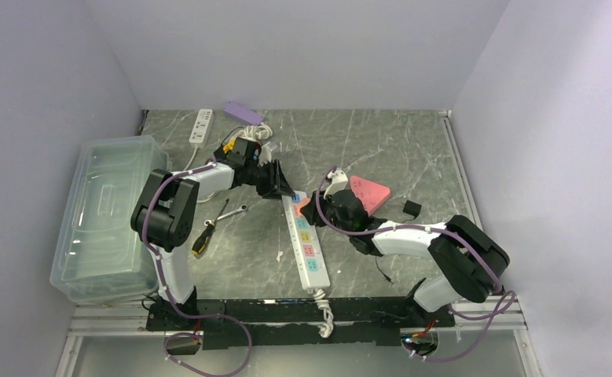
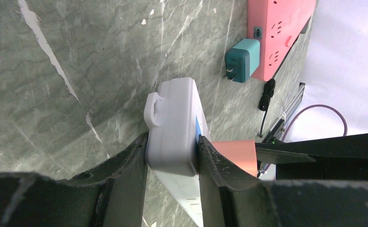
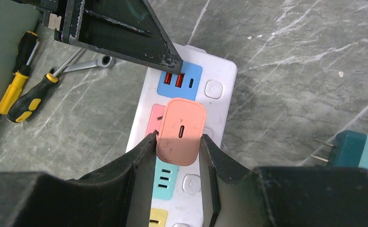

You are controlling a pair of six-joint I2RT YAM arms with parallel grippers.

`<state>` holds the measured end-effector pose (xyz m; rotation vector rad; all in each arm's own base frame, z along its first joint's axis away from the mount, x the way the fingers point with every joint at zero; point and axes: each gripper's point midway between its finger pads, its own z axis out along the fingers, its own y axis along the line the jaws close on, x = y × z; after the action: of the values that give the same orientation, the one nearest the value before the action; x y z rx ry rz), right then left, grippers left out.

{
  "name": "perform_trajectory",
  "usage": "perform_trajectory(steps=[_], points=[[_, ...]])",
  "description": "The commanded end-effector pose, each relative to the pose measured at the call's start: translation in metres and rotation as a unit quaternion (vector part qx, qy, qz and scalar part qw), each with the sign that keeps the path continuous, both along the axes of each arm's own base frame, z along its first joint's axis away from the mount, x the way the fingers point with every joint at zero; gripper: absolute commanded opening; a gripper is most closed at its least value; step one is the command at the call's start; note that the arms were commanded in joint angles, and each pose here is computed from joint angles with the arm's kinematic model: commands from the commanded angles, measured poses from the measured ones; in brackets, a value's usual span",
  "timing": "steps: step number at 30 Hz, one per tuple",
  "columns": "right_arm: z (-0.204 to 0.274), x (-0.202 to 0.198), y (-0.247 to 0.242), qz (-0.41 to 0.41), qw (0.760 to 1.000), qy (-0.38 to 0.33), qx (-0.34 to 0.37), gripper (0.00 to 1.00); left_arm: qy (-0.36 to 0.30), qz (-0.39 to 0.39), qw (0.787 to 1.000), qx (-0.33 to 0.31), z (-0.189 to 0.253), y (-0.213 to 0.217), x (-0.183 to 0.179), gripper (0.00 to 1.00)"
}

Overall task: Pull the plug off the socket
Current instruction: Remove the plug from the socket.

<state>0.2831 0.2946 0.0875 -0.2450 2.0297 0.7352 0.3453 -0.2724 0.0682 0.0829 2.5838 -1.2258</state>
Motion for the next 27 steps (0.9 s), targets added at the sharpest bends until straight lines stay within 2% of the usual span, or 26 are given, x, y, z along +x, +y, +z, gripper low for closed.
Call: perform_trajectory(steps=[1, 9, 13, 17, 27], points=[[0.017, 0.009, 0.011, 0.001, 1.0, -0.017, 0.02, 0.01, -0.048, -0.021, 0.999, -0.013, 0.024, -0.008, 0.0, 0.0], [0.014, 0.011, 0.004, -0.022, 0.999, -0.012, 0.02, 0.0, -0.053, -0.021, 0.998, -0.006, 0.021, -0.007, 0.001, 0.0], [0.012, 0.015, -0.009, -0.029, 0.997, 0.019, 0.074, 0.0, -0.063, -0.022, 0.998, -0.007, 0.023, -0.006, 0.002, 0.0], [0.007, 0.018, -0.017, -0.031, 0.994, 0.041, 0.095, 0.0, -0.065, -0.021, 0.998, -0.003, 0.022, -0.006, 0.002, 0.0], [0.019, 0.015, -0.019, -0.042, 0.996, 0.002, 0.074, 0.0, -0.053, -0.015, 0.998, 0.007, 0.013, -0.003, 0.002, 0.0]])
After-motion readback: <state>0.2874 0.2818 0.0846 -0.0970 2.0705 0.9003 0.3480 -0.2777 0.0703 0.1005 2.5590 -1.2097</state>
